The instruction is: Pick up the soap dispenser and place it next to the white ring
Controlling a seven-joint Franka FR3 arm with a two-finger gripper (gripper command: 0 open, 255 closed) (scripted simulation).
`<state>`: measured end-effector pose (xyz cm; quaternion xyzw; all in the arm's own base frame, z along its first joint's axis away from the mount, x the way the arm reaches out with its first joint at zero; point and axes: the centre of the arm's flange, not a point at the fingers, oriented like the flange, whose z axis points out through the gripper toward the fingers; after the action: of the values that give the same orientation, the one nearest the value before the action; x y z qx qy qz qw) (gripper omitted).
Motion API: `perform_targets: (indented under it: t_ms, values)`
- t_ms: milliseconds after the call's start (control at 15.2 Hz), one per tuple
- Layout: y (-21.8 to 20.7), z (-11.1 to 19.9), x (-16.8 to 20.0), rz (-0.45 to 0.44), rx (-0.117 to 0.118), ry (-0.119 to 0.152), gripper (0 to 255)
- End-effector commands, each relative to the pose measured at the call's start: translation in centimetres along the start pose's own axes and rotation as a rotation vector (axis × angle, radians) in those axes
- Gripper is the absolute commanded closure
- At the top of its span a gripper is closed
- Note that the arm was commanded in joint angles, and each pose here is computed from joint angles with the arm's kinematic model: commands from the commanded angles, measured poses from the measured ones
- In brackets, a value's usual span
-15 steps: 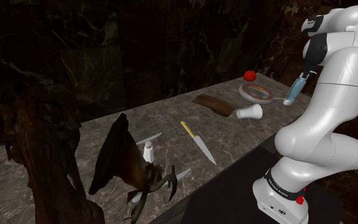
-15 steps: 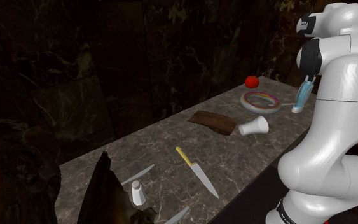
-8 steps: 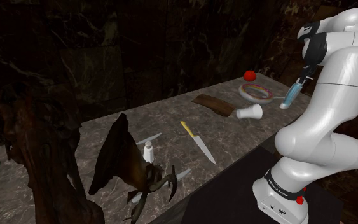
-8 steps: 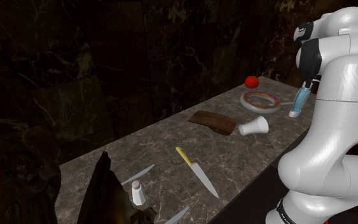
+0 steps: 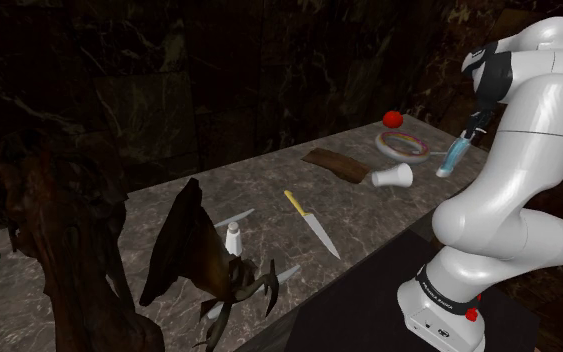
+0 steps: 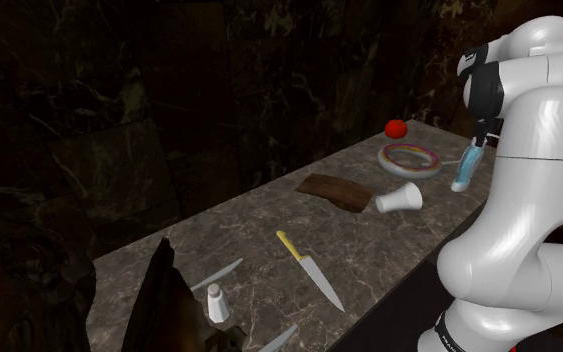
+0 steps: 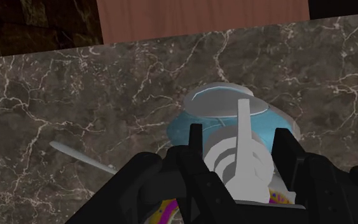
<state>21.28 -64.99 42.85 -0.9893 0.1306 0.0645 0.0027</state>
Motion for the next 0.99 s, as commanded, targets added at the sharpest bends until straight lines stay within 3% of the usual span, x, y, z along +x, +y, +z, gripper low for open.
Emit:
perform_targets:
  t_ms: [0, 264, 330, 660, 924]
  values:
    - [0.0, 0.1, 0.1, 0.0, -0.001, 0.001, 255]
    - [0.0, 0.1, 0.1, 0.0, -0.001, 0.001, 255]
    - [0.0, 0.1, 0.0, 0.0, -0.001, 0.001, 0]
    - [0.0, 0.1, 0.0, 0.0, -0.001, 0.001, 0]
    - [0.0, -4.9, 0.0, 0.0, -0.001, 0.001, 0]
